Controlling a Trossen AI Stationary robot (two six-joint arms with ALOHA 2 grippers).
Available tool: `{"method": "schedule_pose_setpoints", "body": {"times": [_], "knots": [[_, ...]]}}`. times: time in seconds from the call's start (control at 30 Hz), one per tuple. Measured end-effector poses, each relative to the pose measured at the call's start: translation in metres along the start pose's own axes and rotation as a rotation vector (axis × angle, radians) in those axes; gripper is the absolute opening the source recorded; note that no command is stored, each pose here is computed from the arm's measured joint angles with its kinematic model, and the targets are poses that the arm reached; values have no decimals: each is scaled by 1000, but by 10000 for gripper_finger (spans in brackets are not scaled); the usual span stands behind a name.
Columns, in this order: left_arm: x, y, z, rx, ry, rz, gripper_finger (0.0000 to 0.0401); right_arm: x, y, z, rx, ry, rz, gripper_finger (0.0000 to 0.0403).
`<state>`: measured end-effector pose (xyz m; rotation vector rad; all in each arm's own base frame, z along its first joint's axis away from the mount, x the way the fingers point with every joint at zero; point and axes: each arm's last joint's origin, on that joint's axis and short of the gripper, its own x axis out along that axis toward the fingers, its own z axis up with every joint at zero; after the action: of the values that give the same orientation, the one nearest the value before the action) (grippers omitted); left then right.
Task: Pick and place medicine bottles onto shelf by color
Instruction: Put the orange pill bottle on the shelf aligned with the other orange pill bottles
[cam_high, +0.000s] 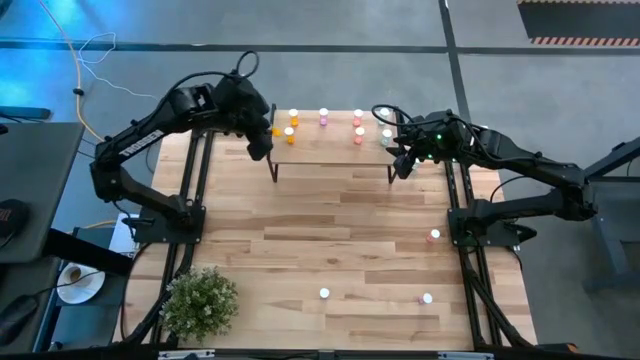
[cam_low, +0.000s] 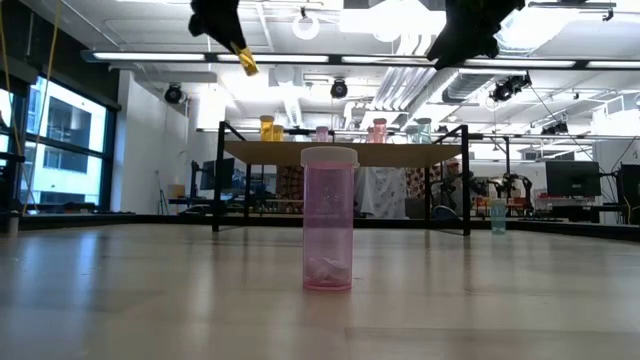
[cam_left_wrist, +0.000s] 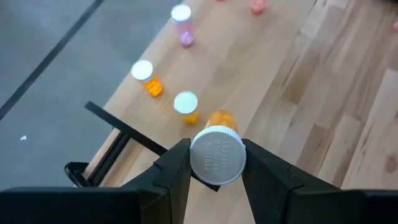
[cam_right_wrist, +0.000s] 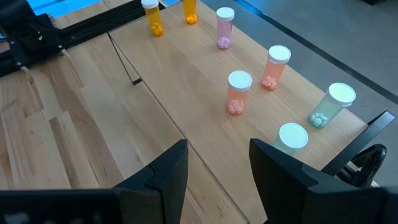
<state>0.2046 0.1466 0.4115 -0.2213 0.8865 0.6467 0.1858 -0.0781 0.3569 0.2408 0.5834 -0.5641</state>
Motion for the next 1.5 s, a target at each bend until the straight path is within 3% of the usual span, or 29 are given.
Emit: {"method": "schedule_pose_setpoints", "body": {"times": [0.77,1.27,1.5], "knots": [[90,-34,13,250,285,-18,119,0,0,0,-3,-1,-4,163],[104,-40,13,334,322,-4,119,0,0,0,-3,-1,-4,163],[111,-35,13,321,339,2,120,0,0,0,-1,0,-3,163]]}}
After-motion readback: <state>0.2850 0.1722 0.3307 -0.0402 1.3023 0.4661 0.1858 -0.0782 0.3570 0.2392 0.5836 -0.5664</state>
